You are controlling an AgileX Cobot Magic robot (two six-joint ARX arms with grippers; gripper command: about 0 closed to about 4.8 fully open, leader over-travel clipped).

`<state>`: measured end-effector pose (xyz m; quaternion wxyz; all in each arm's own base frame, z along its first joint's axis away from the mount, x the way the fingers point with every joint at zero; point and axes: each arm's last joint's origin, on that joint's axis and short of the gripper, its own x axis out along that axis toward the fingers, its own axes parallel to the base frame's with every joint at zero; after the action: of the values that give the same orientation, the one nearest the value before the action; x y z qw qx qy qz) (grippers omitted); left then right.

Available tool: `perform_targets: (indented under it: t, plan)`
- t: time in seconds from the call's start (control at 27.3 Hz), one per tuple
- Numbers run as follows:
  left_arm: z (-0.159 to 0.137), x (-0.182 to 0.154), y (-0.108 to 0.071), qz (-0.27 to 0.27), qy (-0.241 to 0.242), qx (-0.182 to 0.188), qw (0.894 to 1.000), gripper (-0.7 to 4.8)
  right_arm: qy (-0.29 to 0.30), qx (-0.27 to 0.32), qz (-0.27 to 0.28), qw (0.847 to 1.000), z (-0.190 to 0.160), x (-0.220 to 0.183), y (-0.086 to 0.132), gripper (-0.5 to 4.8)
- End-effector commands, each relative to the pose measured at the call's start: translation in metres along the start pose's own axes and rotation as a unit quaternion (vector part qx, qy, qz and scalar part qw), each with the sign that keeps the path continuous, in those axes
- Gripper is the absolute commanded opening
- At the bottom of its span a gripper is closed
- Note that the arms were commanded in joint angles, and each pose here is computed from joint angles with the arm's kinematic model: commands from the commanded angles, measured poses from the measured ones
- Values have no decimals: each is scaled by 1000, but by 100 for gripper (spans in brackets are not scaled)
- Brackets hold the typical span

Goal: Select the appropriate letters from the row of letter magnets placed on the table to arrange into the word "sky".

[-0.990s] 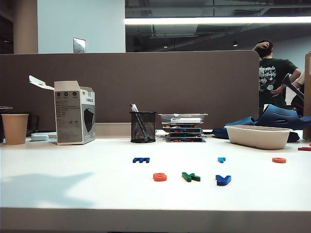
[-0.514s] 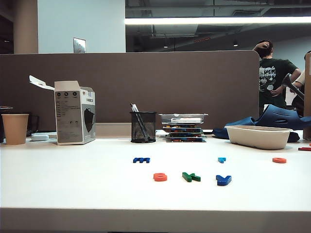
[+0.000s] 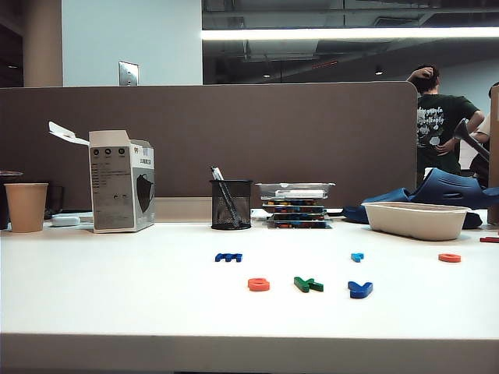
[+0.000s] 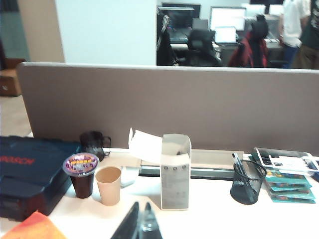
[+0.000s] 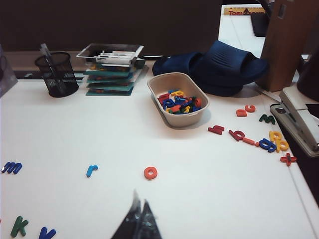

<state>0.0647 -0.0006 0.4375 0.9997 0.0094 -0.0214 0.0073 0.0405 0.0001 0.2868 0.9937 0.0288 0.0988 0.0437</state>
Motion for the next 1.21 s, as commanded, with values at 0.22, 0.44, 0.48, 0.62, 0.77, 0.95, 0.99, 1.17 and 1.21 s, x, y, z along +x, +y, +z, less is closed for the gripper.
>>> perform_targets:
  t: [0.22,0.44,0.48,0.62,0.77,0.95,0.99,1.17,1.21]
  plan:
    - [-46,-45,0,-12,-33,-39,999,-5,-20,-11,66,998,-9,0,6,-8]
    - [-76,-55,0,-11,-26,-42,999,-5,-21,-1,61,998,-9,1,6,-8]
    - [-83,-54,0,-10,-27,-42,999,-5,-25,0,64,998,-9,2,6,-8]
    - [-111,-53,0,-11,-48,-44,998,-5,-36,3,66,997,-10,6,6,-8]
    - [-136,-43,-1,-11,-55,-45,997,-5,-60,3,68,996,-14,15,6,-8]
    - [-162,-22,-4,-18,-52,-45,997,-5,-124,-3,72,990,-31,36,4,-8]
    - [-165,-19,-4,-18,-56,-44,997,-5,-132,-4,73,989,-33,40,4,-8]
    - [-190,-2,-5,-19,-83,-41,996,-5,-143,-33,66,987,-58,59,2,-8]
    - [-197,1,-6,-18,-84,-39,995,-5,-138,-40,65,987,-65,63,1,-8]
